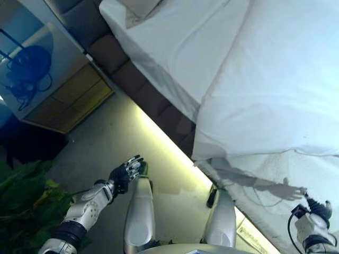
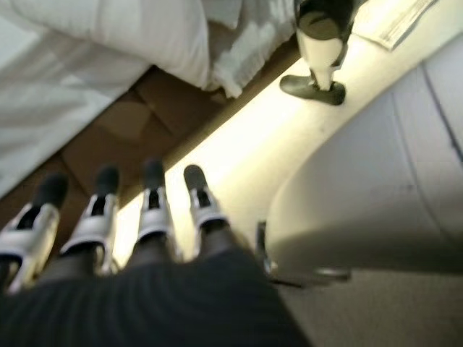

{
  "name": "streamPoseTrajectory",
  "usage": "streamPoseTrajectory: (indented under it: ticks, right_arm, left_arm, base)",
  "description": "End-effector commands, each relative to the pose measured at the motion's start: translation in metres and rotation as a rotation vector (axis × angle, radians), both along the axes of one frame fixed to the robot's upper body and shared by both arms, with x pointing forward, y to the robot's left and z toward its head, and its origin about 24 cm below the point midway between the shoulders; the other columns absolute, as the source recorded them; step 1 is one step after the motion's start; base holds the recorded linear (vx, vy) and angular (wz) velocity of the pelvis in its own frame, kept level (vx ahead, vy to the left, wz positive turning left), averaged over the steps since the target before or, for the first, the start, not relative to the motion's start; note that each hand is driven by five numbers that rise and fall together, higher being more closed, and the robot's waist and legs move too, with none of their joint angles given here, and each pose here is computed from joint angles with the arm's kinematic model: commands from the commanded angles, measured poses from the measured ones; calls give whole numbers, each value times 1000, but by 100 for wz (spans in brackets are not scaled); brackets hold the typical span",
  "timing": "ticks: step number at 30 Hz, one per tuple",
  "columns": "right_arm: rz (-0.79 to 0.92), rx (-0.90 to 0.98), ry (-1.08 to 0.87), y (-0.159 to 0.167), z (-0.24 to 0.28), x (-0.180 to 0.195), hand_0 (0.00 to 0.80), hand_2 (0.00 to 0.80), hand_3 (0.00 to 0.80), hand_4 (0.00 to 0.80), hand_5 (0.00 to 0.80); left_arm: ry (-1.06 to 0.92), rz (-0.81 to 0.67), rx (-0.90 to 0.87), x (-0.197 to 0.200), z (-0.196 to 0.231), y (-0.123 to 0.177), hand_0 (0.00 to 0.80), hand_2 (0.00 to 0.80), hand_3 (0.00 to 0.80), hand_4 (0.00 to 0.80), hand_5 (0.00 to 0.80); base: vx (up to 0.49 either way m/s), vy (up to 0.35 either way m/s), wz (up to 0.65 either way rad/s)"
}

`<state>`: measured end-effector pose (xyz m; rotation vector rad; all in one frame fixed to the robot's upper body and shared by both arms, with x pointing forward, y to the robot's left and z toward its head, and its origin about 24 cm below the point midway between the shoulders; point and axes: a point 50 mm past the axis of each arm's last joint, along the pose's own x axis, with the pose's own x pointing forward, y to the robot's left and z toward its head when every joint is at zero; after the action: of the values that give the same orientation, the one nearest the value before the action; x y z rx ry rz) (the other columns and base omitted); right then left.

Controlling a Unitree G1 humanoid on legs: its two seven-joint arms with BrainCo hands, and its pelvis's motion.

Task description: Make the bed neatly

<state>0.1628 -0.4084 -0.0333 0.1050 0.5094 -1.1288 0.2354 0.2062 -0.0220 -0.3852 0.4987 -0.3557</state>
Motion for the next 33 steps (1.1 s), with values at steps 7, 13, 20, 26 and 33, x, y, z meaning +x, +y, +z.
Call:
streamPoseTrajectory:
  ticks: [7,13,20,26,33]
  right_arm:
    - [-62,-40,-109,-41,45,7,0,0,0,0,0]
    - [-36,-50,-170,-46,63,23,653,653,653,653,653]
    - [-40,-10,-168,-42,63,32,800,800,800,800,800]
    - [-51,18,-182,-40,62,35,800,800,800,800,800]
    - [6,25,-49,-23,36,29,800,800,800,800,800]
  left_arm:
    - [-109,-54,-71,1,18,-9,0,0,0,0,0]
    - [-150,-63,-98,5,24,-15,0,0,0,0,0]
    - [-188,-58,-116,12,32,-18,0,0,0,0,0]
    - [-204,-68,-121,14,34,-20,0,0,0,0,0]
    - [-213,-48,-130,14,33,-18,0,0,0,0,0]
  base:
    - [-77,79,6]
    - [-48,58,7]
    - [-10,16,2]
    - [0,0,0]
    - [0,0,0]
